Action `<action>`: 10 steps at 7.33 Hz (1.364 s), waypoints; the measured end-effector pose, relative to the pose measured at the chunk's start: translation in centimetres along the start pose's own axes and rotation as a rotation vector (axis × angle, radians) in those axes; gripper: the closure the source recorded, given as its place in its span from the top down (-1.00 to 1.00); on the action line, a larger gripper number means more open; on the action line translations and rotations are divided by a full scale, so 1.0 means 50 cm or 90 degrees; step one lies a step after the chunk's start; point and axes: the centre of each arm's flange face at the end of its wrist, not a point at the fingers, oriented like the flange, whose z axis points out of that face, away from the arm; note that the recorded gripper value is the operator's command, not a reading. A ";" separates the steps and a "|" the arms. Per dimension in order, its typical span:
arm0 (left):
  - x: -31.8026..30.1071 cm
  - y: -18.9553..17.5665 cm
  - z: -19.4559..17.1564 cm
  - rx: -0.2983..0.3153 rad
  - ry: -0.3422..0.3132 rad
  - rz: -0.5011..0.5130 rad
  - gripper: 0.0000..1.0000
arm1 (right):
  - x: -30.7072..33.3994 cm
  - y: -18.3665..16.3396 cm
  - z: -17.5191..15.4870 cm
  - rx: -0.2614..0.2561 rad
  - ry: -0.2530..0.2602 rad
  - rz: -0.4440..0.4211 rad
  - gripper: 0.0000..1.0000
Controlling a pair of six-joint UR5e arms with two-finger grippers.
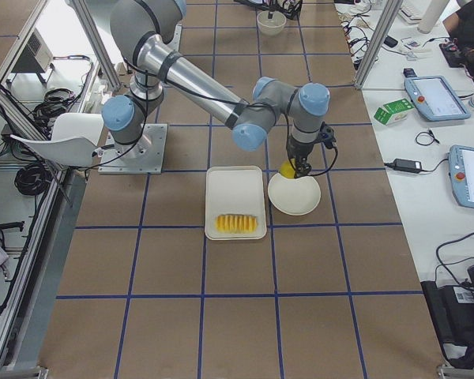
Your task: Place bowl and put lemon in it
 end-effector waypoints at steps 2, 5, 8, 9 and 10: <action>0.250 0.012 0.074 -0.001 0.002 -0.046 -1.00 | -0.072 0.027 -0.107 0.001 -0.008 0.021 -1.00; 0.474 0.077 0.184 0.029 -0.002 -0.114 -1.00 | -0.285 -0.028 -0.181 -0.005 -0.020 0.053 -1.00; 0.527 0.116 0.227 0.014 -0.005 -0.130 0.64 | -0.548 -0.091 -0.177 -0.008 -0.048 0.127 -1.00; 0.540 0.123 0.226 0.016 -0.005 -0.125 1.00 | -0.619 -0.101 -0.171 -0.011 -0.052 0.146 -1.00; 0.545 0.124 0.207 0.026 -0.005 -0.119 1.00 | -0.674 -0.117 -0.154 -0.013 -0.054 0.163 -1.00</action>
